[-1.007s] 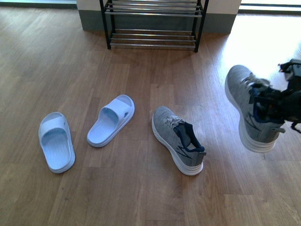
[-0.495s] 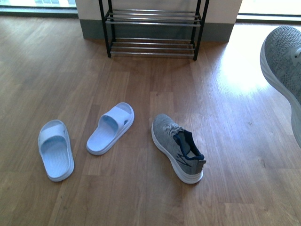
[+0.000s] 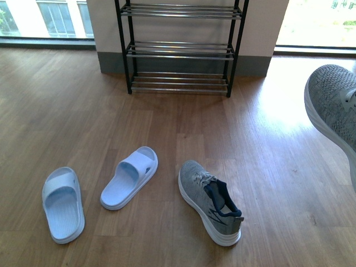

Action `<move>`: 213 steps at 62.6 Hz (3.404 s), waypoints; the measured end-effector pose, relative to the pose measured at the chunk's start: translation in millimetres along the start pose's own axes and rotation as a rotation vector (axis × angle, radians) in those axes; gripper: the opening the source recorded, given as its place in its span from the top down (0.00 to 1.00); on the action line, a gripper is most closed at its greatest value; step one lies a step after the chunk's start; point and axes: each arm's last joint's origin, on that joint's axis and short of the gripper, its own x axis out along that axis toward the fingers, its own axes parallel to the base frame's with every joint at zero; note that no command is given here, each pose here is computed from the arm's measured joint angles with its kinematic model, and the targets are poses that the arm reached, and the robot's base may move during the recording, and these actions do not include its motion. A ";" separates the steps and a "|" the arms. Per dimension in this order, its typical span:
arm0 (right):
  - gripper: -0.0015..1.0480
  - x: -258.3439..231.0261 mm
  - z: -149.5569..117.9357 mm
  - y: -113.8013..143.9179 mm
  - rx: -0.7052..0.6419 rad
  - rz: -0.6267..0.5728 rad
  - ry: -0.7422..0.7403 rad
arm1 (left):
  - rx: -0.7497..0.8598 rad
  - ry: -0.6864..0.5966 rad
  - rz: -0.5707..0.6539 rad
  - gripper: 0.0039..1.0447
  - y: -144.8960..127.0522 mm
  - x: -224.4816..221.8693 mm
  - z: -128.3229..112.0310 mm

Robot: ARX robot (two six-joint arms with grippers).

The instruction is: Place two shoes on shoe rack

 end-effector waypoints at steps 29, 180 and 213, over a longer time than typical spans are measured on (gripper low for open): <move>0.99 -0.3 0.0 1.5 -0.003 0.006 -0.001 | 0.000 0.000 0.002 0.09 0.0 0.0 0.0; 0.99 -0.9 -0.9 -0.3 0.000 -0.004 0.000 | 0.048 0.915 0.218 0.09 1.5 207.0 -134.7; 0.99 -0.9 -0.9 -0.2 0.000 -0.003 0.000 | -0.022 1.080 0.329 0.09 -31.7 270.2 -214.3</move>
